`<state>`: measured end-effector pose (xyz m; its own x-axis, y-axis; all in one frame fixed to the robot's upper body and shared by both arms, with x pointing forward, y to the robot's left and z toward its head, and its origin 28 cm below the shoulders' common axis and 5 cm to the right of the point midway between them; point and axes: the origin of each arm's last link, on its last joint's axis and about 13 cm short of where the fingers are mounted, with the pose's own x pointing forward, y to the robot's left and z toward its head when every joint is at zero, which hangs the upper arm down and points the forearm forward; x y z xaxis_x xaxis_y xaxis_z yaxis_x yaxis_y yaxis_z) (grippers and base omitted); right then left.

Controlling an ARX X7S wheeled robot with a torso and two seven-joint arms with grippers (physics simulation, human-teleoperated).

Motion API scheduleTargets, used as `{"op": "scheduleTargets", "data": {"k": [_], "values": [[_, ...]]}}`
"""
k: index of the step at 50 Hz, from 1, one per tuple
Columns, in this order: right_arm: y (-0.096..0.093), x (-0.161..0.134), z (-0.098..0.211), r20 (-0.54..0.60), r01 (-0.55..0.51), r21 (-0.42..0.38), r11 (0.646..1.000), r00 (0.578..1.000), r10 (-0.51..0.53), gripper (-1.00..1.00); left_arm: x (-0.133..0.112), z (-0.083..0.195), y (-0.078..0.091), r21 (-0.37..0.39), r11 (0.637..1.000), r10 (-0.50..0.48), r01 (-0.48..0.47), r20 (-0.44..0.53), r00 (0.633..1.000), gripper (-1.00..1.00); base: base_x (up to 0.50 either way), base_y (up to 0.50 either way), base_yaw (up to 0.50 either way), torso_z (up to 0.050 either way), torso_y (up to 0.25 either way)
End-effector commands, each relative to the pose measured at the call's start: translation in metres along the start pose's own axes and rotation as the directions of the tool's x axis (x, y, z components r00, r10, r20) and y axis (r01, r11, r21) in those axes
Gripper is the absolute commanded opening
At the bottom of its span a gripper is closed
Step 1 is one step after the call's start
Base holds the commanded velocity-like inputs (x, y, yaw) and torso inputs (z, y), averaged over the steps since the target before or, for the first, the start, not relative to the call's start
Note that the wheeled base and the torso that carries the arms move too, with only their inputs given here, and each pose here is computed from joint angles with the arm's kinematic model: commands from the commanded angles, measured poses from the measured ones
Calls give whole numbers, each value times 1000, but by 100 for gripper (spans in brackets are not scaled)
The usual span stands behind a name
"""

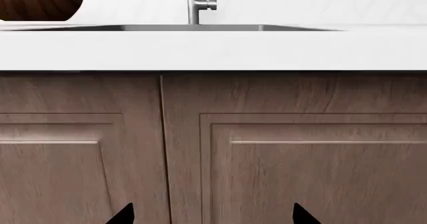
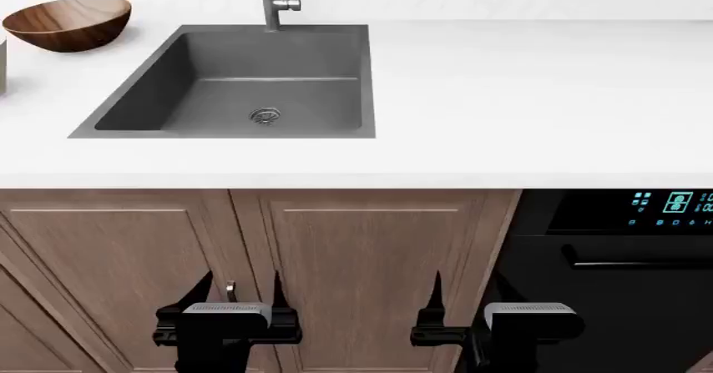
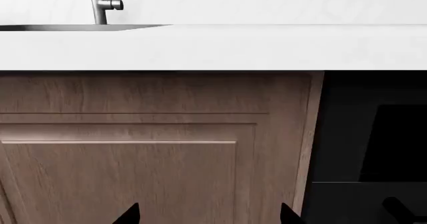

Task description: Stack the bowls in the sink.

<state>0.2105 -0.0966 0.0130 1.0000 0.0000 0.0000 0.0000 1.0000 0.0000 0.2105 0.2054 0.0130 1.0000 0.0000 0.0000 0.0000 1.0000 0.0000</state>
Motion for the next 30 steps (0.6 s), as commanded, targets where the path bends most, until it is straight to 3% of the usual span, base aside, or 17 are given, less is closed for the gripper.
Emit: {"op": "scheduleTargets", "data": {"k": [1,11,18,23,30], "values": [[1,0,-1,-1,-2,-2,1000,1000,2,100,0,0,0,4,1000,-6,6,1,1000,100,0,0,0,0,0],[4,-1,-4,-10,-12,-12,1000,1000,12,100,-4,9,-5,22,999,-47,47,6,999,100,0,0,0,0,0],[4,-1,-2,-4,-12,-18,1000,1000,12,100,-3,20,-5,-1,999,-53,53,25,998,100,0,0,0,48,0],[2,3,16,28,-13,-16,1000,999,14,100,3,46,-4,0,997,-75,76,61,995,100,0,0,0,50,0],[-3,21,64,109,-18,-33,999,994,21,100,8,101,5,31,993,-117,114,121,986,100,0,0,0,50,0]]}}
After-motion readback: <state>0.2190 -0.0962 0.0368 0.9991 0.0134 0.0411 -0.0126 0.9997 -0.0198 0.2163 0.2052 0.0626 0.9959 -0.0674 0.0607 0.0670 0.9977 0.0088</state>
